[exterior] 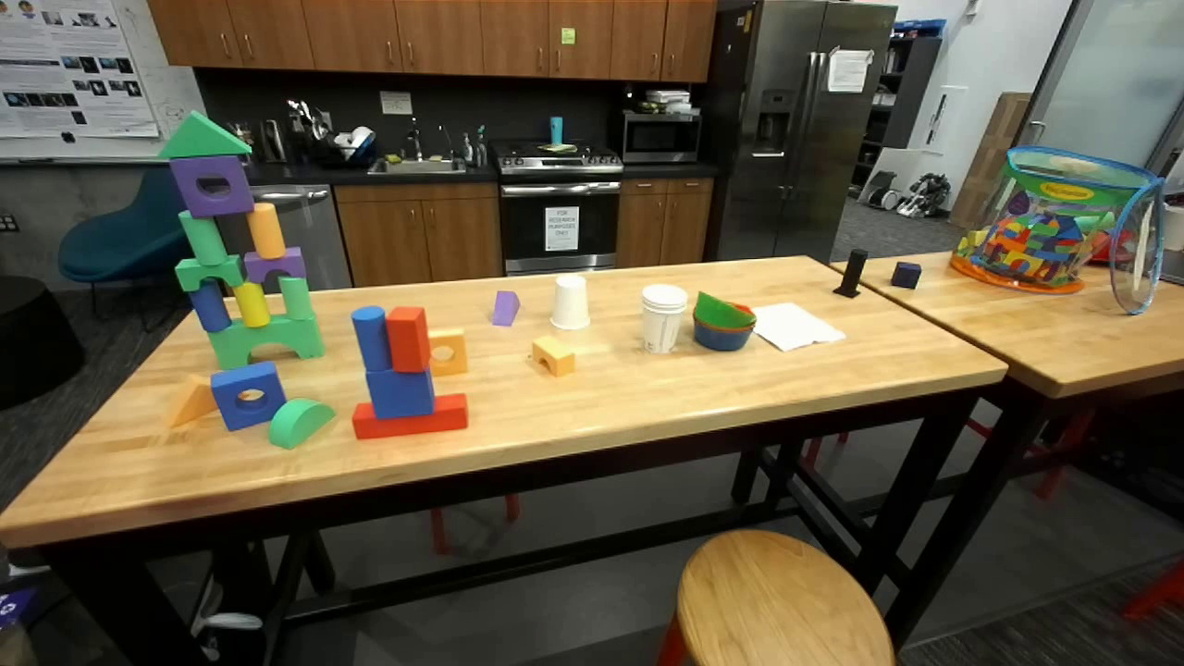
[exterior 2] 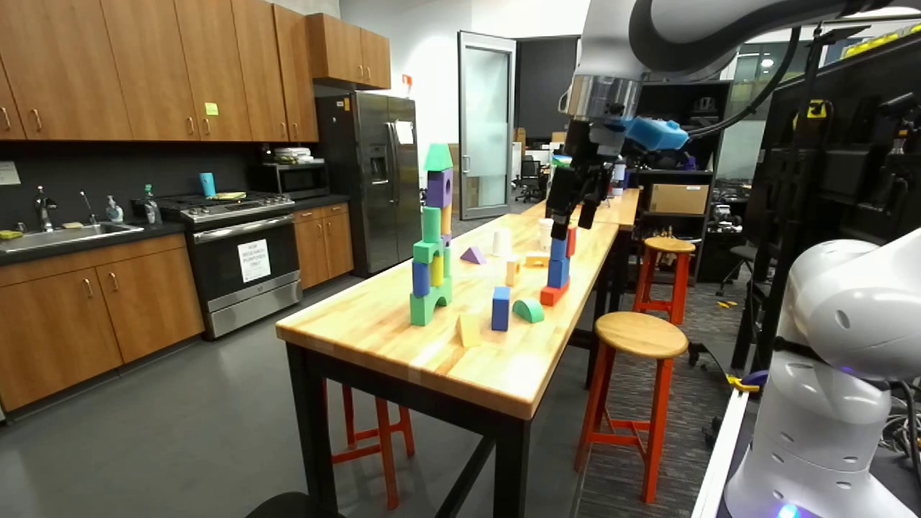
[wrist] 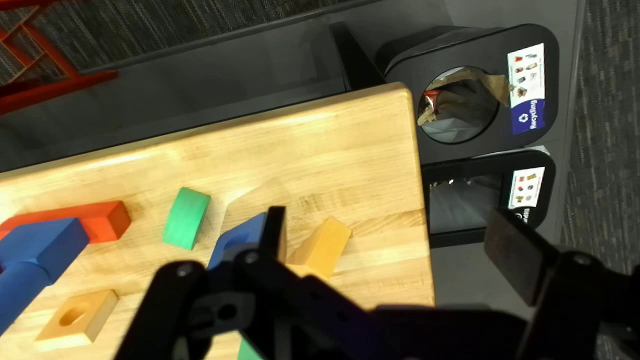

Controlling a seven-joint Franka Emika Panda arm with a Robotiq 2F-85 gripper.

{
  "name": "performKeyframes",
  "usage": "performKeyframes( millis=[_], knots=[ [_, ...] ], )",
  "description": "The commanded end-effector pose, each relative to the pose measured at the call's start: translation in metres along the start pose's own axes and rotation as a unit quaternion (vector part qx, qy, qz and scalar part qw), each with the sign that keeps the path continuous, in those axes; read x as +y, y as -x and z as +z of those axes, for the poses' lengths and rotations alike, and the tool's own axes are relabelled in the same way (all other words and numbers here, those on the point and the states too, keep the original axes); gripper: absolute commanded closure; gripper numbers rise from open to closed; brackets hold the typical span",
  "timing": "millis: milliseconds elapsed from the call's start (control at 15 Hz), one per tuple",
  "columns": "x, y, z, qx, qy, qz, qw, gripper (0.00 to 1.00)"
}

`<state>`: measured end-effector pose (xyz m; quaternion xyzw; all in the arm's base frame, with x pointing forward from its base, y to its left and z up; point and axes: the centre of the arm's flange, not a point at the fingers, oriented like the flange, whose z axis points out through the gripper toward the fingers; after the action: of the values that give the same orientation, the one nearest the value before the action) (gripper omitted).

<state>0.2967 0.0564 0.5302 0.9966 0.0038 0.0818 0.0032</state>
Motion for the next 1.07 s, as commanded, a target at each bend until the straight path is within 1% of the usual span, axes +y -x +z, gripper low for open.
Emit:
performKeyframes(
  millis=[0, 400, 600, 1000],
  knots=[
    [0.0, 0.0, 0.0, 0.0, 0.0, 0.0, 1.0, 0.0],
    [0.0, 0.0, 0.0, 0.0, 0.0, 0.0, 1.0, 0.0],
    [0.0019, -0.0032, 0.0024, -0.003, 0.005, -0.024, 0.9997, 0.0],
    [0.0051, -0.0061, 0.0039, -0.014, 0.037, -0.092, 0.995, 0.0]
  ],
)
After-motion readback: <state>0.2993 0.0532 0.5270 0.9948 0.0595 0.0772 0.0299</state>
